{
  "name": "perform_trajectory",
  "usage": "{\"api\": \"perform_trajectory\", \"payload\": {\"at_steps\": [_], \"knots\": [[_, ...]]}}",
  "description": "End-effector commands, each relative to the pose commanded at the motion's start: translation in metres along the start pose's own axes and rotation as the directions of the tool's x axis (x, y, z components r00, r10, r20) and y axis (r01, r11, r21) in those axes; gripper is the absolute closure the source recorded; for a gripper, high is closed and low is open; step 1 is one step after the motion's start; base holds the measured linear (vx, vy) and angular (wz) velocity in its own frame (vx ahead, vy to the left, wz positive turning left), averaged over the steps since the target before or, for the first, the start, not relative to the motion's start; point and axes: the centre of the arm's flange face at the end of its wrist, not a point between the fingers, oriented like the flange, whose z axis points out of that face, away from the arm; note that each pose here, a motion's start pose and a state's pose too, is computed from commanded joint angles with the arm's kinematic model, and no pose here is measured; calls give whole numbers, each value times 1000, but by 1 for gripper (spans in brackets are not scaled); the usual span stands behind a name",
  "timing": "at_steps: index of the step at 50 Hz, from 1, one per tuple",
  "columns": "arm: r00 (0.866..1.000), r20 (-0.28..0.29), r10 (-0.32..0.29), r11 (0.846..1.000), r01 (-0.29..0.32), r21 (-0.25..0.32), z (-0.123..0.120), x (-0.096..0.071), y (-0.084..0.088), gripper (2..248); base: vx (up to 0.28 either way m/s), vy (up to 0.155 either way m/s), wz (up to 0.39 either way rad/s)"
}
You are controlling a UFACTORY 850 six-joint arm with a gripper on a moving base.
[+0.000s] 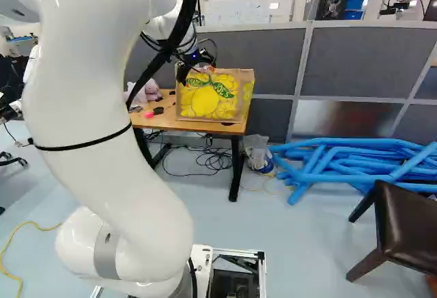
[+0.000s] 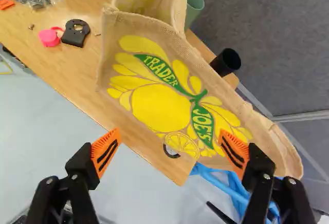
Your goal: Pick up the bag on the ground and place it on the table
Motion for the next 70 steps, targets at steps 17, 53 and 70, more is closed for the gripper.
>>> {"api": "perform_trajectory", "payload": {"at_steps": [17, 53, 70], "knots": [[989, -85, 120, 990, -126, -60, 5, -59, -30, 3, 0, 0, 0], [908, -276, 316, 929, -355, -105, -2, -179, -97, 3, 0, 0, 0], [859, -347, 375, 897, -431, -97, -10, -225, -124, 3, 0, 0, 0]]}}
